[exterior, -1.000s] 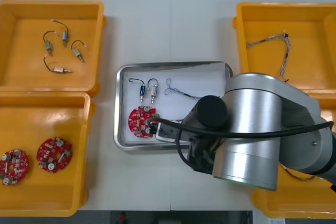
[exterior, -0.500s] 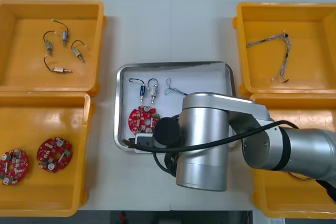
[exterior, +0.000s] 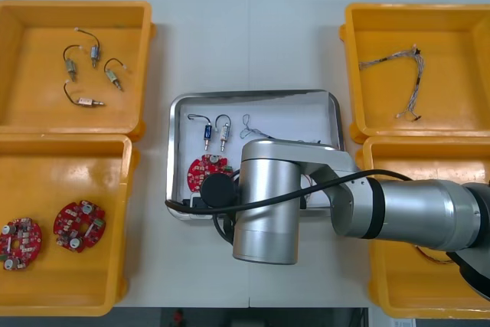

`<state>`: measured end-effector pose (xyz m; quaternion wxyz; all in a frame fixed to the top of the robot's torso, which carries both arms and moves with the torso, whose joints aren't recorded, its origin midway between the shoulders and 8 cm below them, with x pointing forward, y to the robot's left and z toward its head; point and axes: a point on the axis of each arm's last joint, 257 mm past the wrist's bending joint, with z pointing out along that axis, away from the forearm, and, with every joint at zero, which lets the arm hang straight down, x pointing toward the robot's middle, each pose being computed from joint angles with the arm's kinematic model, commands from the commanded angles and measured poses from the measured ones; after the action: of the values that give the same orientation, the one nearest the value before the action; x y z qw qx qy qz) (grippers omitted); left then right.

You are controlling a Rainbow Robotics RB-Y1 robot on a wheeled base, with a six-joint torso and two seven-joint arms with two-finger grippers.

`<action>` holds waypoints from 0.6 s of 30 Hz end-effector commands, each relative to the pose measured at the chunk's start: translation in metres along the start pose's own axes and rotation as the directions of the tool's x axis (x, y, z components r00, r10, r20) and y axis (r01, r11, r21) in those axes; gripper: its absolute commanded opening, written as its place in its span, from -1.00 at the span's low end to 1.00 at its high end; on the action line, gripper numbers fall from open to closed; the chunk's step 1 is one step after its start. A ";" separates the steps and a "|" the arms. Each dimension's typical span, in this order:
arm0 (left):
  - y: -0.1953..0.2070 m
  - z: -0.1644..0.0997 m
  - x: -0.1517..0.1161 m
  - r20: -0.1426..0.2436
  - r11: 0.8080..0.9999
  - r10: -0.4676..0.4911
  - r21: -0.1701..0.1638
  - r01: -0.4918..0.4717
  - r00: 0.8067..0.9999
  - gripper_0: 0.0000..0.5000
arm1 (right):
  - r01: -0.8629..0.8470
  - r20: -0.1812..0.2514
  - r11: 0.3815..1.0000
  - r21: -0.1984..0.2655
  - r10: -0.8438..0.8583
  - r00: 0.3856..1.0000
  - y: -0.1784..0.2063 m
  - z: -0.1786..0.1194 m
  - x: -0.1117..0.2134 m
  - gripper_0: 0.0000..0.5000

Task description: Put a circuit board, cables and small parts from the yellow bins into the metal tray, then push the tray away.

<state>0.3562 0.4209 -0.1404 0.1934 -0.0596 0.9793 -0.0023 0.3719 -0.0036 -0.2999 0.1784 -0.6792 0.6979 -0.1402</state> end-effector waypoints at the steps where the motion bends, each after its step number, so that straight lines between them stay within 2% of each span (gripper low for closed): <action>1: 0.000 -0.016 -0.012 0.044 0.992 0.121 -0.025 -0.120 0.992 1.00 | 0.104 0.017 0.993 0.060 -0.105 0.994 -0.002 -0.004 -0.021 1.00; 9: -0.005 -0.015 -0.017 0.047 0.989 0.144 -0.035 -0.142 0.988 1.00 | 0.114 -0.002 0.992 0.058 -0.115 0.993 -0.001 -0.001 -0.014 1.00; 15: -0.009 -0.015 -0.020 0.057 0.988 0.155 -0.027 -0.154 0.986 1.00 | 0.118 -0.019 0.991 0.060 -0.117 0.993 -0.002 0.002 -0.005 0.99; 16: -0.009 -0.015 -0.021 0.058 0.988 0.157 -0.027 -0.155 0.986 1.00 | 0.114 -0.020 0.992 0.060 -0.113 0.993 -0.003 0.002 -0.004 0.95; 17: -0.009 -0.015 -0.021 0.058 0.987 0.159 -0.027 -0.158 0.986 1.00 | 0.110 -0.021 0.992 0.060 -0.109 0.994 -0.003 0.002 -0.003 0.73; 18: -0.009 -0.015 -0.021 0.058 0.987 0.159 -0.027 -0.158 0.986 1.00 | 0.109 -0.024 0.992 0.061 -0.108 0.994 -0.004 0.003 -0.001 0.32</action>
<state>0.3612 0.4165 -0.1376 0.1985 -0.0518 0.9787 -0.0029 0.3711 -0.0057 -0.3094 0.1750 -0.6932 0.6790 -0.1667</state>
